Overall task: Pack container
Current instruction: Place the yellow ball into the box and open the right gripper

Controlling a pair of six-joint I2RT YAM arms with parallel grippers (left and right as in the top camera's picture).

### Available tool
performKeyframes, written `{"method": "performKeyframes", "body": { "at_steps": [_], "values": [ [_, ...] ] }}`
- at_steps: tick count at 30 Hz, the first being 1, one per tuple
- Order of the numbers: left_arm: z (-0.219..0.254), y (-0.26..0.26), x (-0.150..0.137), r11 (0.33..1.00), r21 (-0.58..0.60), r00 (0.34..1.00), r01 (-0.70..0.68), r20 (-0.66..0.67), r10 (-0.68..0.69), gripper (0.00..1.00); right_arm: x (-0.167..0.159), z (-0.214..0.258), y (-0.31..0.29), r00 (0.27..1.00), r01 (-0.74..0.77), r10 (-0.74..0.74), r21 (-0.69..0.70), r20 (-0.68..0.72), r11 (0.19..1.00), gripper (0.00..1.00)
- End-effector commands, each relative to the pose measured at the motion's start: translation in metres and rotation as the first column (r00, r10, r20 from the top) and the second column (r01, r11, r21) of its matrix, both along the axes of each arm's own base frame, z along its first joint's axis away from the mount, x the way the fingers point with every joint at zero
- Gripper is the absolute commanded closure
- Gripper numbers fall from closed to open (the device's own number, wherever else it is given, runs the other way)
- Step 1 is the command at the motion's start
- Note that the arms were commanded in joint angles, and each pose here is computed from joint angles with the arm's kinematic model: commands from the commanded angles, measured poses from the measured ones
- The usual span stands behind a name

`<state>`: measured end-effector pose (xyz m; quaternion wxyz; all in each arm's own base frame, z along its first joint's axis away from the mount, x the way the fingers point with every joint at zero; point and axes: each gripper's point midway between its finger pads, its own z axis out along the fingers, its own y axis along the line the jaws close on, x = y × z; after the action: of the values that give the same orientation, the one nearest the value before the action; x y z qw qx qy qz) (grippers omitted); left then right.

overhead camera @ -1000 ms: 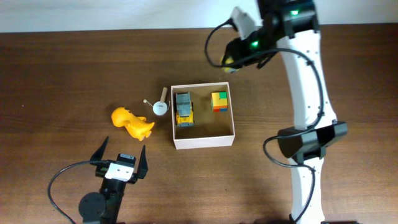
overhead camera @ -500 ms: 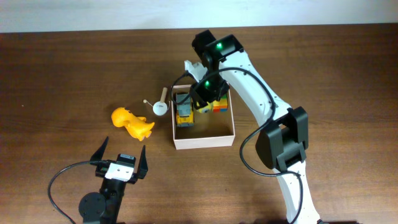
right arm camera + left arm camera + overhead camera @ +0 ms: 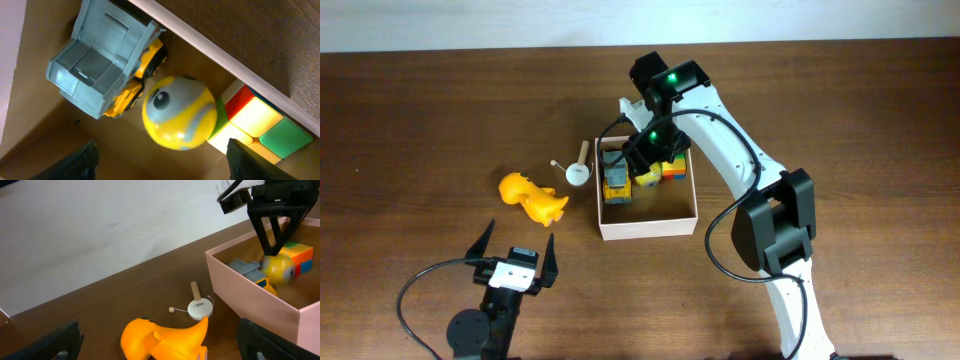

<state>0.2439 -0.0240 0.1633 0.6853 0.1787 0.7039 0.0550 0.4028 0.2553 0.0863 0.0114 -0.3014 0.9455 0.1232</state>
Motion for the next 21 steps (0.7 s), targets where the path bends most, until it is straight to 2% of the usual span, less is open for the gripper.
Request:
{"method": "performKeyframes", "body": {
  "at_steps": [1,3,6,7,9,10,12,15,18,21],
  "values": [
    [-0.002,0.001,0.000,1.000,0.011,1.000,-0.004,0.000,0.004,0.01,0.002,0.009,-0.002,1.000,0.007,-0.007,-0.003,0.011,1.000,0.23],
    [-0.002,0.001,0.000,1.000,0.011,1.000,-0.004,0.000,0.004,0.01,0.002,0.022,-0.002,1.000,0.008,-0.008,0.002,0.021,1.000,0.22],
    [-0.002,0.001,0.000,1.000,0.011,1.000,-0.004,0.000,0.004,0.01,0.006,0.072,-0.003,0.996,0.010,-0.013,0.030,0.093,0.999,0.18],
    [-0.002,0.001,0.000,1.000,0.011,1.000,-0.004,0.000,0.004,0.01,0.007,0.080,-0.006,0.994,0.016,-0.019,0.030,0.109,0.999,0.16],
    [-0.002,0.001,0.000,1.000,0.011,1.000,-0.004,0.000,0.004,0.01,0.016,0.104,-0.029,0.982,0.094,-0.091,-0.013,0.167,0.995,0.00],
    [-0.002,0.001,0.000,1.000,0.011,1.000,-0.004,0.000,0.004,0.01,0.022,0.110,-0.046,0.968,0.170,-0.157,-0.050,0.196,0.984,0.01],
    [-0.002,0.001,0.000,1.000,0.011,1.000,-0.004,0.000,0.004,0.01,0.035,0.120,-0.085,0.913,0.354,-0.315,-0.120,0.261,0.927,0.01],
    [-0.002,0.001,0.000,1.000,0.011,1.000,-0.004,0.000,0.004,0.01,0.054,0.124,-0.144,0.767,0.618,-0.554,-0.142,0.323,0.773,0.01],
    [-0.002,0.001,0.000,1.000,0.011,1.000,-0.004,0.000,0.004,0.01,0.068,0.121,-0.190,0.650,0.748,-0.683,-0.124,0.332,0.652,0.01],
    [-0.002,0.001,0.000,1.000,0.011,1.000,-0.004,0.000,0.004,0.01,0.078,0.116,-0.229,0.583,0.805,-0.746,-0.100,0.322,0.585,0.01]
  ]
}}
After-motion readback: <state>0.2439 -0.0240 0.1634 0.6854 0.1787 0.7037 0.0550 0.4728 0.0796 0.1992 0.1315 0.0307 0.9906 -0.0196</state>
